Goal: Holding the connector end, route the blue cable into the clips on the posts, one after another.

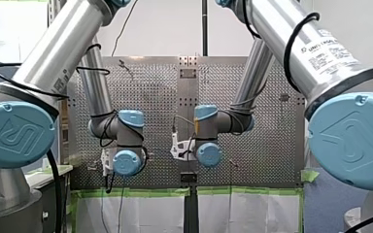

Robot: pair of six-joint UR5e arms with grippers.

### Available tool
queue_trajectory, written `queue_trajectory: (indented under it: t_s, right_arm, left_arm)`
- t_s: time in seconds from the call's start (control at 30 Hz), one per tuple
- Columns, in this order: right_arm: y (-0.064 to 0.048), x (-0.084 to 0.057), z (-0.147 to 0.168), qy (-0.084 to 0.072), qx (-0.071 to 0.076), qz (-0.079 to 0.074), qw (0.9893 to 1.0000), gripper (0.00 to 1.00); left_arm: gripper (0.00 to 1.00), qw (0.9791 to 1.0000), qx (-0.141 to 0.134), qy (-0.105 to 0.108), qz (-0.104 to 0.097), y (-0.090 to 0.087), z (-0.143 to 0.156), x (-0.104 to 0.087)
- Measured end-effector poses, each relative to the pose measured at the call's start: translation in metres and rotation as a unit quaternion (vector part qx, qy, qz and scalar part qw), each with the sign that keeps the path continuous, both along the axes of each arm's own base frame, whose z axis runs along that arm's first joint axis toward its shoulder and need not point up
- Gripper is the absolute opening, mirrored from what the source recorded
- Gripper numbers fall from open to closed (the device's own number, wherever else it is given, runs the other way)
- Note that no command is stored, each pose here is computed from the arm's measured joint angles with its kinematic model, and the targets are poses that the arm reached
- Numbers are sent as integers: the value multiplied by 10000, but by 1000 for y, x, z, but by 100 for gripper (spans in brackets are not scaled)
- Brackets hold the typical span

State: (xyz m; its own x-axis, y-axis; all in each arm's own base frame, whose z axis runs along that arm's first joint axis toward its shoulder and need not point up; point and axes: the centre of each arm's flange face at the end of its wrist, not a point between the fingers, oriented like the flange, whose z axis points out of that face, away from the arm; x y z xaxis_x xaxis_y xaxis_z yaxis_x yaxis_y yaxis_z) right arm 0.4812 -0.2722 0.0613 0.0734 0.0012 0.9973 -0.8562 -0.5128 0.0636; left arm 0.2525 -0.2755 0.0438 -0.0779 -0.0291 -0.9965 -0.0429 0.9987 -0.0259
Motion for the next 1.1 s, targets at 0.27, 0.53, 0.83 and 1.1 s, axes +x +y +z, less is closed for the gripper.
queue_trajectory:
  t_s: [0.27,0.53,0.83,1.1]
  right_arm:
    - [29,-1,-47,359,250,-168,9989,0]
    - [33,-10,-71,559,371,-338,9972,0]
    - [22,-15,-45,244,435,-454,9977,0]
    - [17,-6,-10,8,324,-164,9993,0]
  left_arm:
    - [0,9992,253,301,66,5,-28,-14]
    - [0,9989,290,351,69,6,-33,-16]
    - [0,9996,-95,280,47,3,-13,-9]
    - [0,9984,-471,290,133,14,10,11]
